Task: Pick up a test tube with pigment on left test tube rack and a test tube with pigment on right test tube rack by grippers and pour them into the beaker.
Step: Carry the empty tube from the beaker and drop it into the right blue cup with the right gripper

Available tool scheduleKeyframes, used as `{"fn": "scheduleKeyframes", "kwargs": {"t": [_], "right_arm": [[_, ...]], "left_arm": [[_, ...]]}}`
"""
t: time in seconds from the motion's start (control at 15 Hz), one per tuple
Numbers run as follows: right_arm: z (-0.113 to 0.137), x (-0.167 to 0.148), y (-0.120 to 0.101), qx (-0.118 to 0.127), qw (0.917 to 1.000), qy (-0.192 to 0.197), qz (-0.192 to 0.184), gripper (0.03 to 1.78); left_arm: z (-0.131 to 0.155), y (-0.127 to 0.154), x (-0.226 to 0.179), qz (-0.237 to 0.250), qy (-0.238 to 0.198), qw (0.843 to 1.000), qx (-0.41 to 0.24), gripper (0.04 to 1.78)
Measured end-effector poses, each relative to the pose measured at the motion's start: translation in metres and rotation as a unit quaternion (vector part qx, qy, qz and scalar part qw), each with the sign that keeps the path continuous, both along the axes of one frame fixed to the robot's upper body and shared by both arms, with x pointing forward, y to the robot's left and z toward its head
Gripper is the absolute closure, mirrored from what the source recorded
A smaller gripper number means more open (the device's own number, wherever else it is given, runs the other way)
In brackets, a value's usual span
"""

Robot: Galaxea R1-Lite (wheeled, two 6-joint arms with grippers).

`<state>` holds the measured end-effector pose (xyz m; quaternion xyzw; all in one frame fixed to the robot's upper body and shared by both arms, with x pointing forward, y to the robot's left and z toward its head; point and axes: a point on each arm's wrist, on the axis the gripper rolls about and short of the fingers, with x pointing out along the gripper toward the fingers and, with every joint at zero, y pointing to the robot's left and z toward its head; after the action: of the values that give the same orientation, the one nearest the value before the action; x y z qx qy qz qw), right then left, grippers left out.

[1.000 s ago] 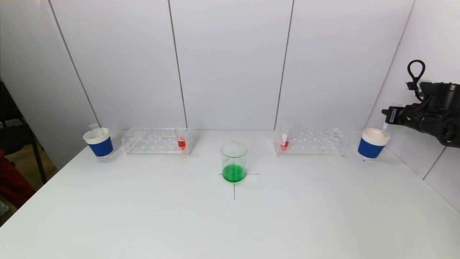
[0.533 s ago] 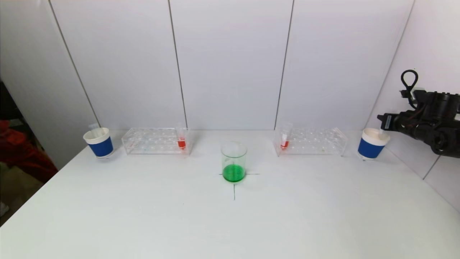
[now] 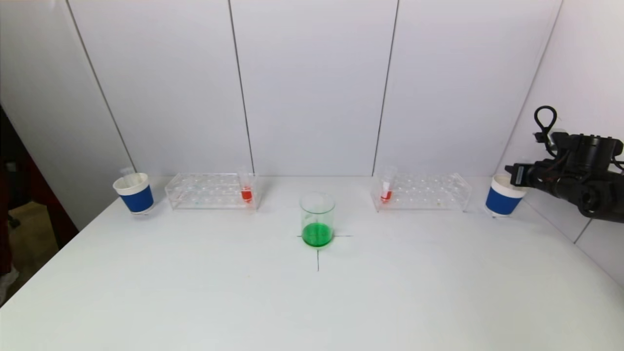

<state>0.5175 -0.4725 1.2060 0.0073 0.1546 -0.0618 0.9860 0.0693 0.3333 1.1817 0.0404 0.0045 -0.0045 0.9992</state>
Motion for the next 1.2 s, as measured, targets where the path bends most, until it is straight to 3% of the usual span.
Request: {"fn": "scheduleKeyframes", "kwargs": {"t": [0.47,0.67,1.2], "right_arm": [[-0.001,-0.001,0.0,0.001,1.0,-0.003,-0.001,1.29],[0.0,-0.001,0.0,0.001,1.0,-0.004,-0.002,1.18],[0.011,-0.005,0.0,-0.001,0.9999,-0.014,-0.005,0.16]], "left_arm": [[0.0,0.0,0.0,0.0,0.0,1.0,0.0,0.06],[0.0,0.0,0.0,0.0,0.0,1.0,0.0,0.06],[0.0,0.0,0.0,0.0,0.0,1.0,0.0,0.06]]}}
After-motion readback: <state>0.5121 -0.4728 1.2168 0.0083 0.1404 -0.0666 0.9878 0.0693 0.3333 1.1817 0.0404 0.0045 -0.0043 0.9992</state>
